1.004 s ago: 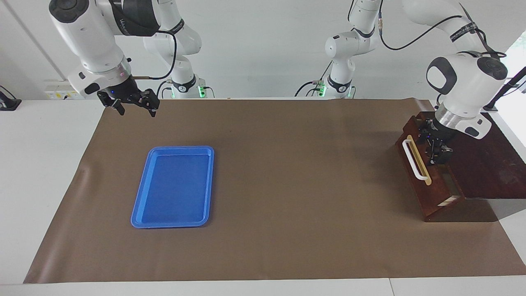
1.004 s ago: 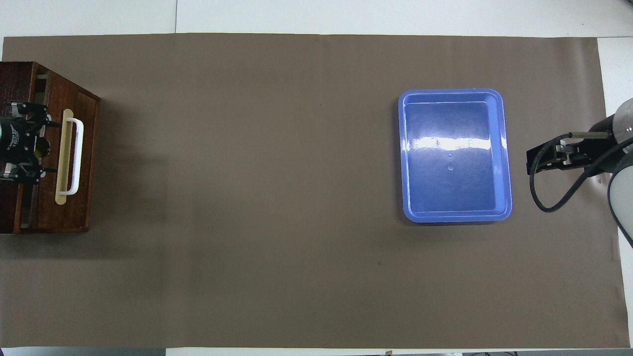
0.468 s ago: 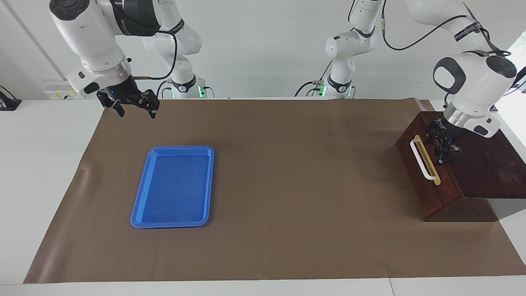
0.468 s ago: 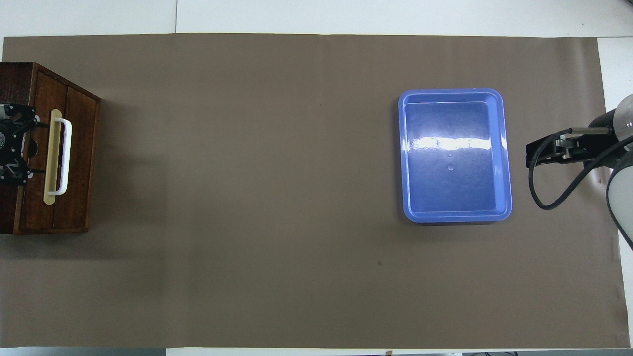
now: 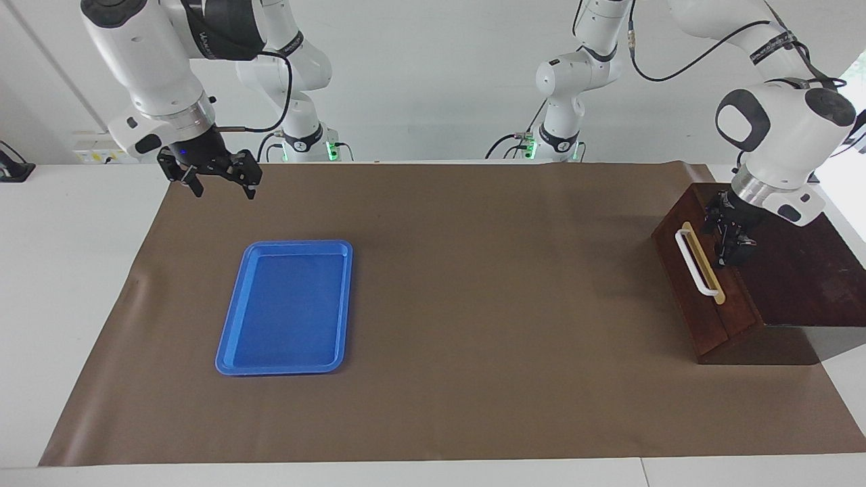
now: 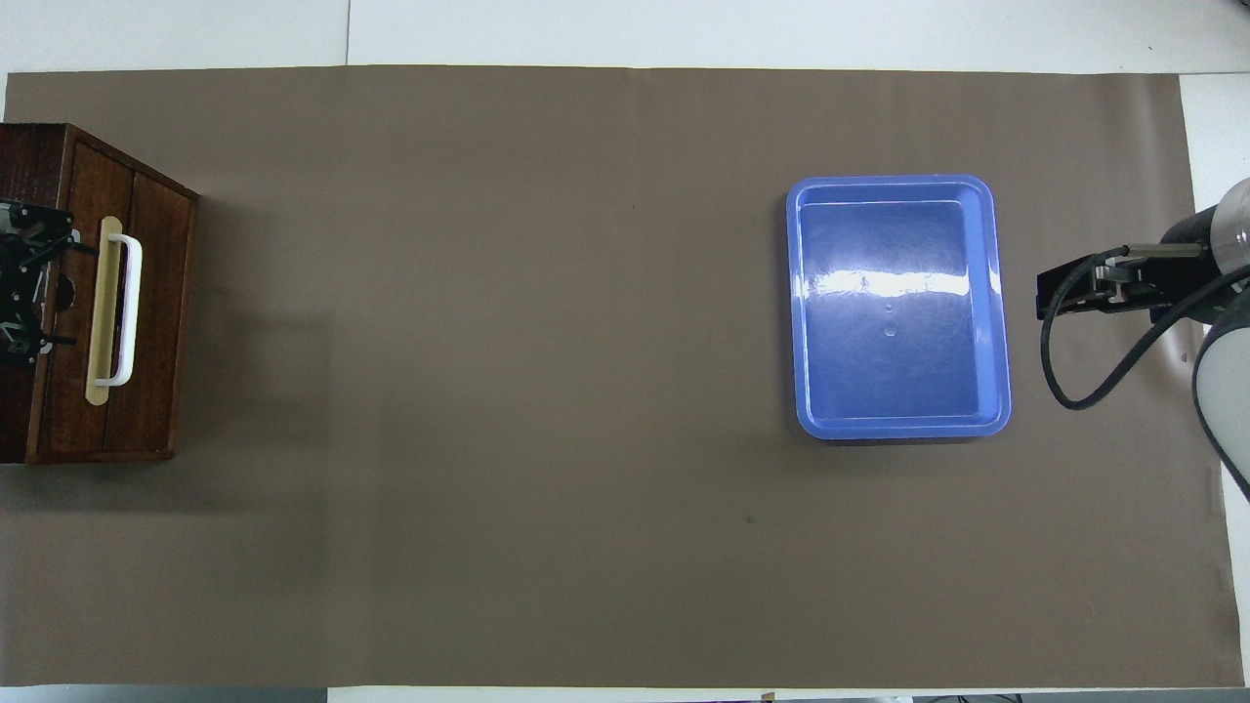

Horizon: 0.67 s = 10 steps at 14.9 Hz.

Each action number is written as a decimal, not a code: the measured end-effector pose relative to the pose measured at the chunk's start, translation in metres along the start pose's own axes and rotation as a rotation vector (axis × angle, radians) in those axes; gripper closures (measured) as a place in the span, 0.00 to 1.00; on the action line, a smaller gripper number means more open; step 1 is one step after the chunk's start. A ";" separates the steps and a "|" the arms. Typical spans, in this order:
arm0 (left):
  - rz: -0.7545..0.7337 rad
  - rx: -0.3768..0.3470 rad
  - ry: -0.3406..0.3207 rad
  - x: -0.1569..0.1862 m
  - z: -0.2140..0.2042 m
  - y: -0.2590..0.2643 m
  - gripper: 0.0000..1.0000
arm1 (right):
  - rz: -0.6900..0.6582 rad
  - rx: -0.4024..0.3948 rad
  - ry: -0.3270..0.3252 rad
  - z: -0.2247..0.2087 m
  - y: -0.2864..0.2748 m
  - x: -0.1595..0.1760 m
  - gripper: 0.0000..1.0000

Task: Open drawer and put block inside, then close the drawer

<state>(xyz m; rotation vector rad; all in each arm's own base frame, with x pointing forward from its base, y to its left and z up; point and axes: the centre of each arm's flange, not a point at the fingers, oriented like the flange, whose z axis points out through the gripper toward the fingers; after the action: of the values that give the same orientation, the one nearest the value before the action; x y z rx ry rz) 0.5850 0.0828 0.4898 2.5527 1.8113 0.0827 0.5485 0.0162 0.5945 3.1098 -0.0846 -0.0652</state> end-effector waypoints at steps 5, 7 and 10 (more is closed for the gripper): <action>0.401 0.057 -0.027 -0.089 -0.054 0.011 0.00 | -0.083 0.000 -0.002 0.001 -0.001 0.000 0.00; 0.591 0.088 -0.049 -0.109 -0.072 0.004 0.00 | -0.085 0.000 -0.002 0.001 -0.001 0.000 0.00; 0.856 0.109 -0.080 -0.120 -0.086 -0.002 0.00 | -0.085 0.000 -0.003 0.001 -0.001 0.000 0.00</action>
<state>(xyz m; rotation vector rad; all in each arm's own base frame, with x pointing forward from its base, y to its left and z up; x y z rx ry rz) 0.5392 -0.0316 0.5707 3.1360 0.6019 -0.1160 0.5483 0.0169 0.5931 3.1121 0.0477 -0.0715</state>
